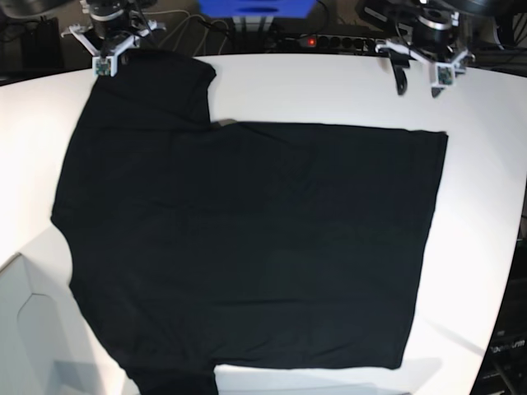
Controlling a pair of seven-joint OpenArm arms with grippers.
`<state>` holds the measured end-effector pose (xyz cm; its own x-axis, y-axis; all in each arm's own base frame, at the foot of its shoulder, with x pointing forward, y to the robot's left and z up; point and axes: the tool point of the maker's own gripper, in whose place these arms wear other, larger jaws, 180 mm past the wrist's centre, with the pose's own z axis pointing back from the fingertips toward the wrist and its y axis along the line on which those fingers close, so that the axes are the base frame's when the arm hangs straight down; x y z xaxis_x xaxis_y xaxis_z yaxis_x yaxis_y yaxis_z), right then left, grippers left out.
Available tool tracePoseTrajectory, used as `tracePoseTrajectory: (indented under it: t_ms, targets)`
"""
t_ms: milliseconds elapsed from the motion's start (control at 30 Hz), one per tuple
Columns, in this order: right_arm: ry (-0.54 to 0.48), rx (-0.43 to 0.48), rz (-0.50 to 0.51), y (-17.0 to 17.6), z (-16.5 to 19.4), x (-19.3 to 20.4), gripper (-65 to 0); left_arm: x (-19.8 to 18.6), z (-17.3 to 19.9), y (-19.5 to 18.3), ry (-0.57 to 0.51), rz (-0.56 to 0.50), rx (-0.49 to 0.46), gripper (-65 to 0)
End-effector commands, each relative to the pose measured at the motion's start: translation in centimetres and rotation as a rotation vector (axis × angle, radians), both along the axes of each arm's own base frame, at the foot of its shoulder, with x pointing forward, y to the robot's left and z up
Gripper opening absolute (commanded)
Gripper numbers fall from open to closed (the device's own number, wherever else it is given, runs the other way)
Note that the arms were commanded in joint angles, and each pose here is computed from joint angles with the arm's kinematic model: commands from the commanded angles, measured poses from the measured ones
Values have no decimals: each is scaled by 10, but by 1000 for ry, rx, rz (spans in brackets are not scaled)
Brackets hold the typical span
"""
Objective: Fold the T-shirt properly
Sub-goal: 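Lower both grippers to the shoulder corners of the black T-shirt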
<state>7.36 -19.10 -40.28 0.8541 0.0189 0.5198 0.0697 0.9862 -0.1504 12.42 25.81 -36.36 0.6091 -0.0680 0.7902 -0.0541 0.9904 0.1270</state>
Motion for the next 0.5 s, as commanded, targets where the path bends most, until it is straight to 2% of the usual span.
tracePoseTrajectory:
  t_ms: [0,67,200,467]
  targets:
    - [-33,-11,12,-2,7,7,-405,10,11,3,-51,-3,12,-267]
    - [-38,-10,11,-2,7,9,-390,24,16,8,-93,21,-2,-268]
    - [-56,-9,11,-1,8,18,-387,49,26,39,-179,134,-55,-268]
    - [-62,-11,13,-2,9,21,-387,75,2,86,-205,273,-59,-264]
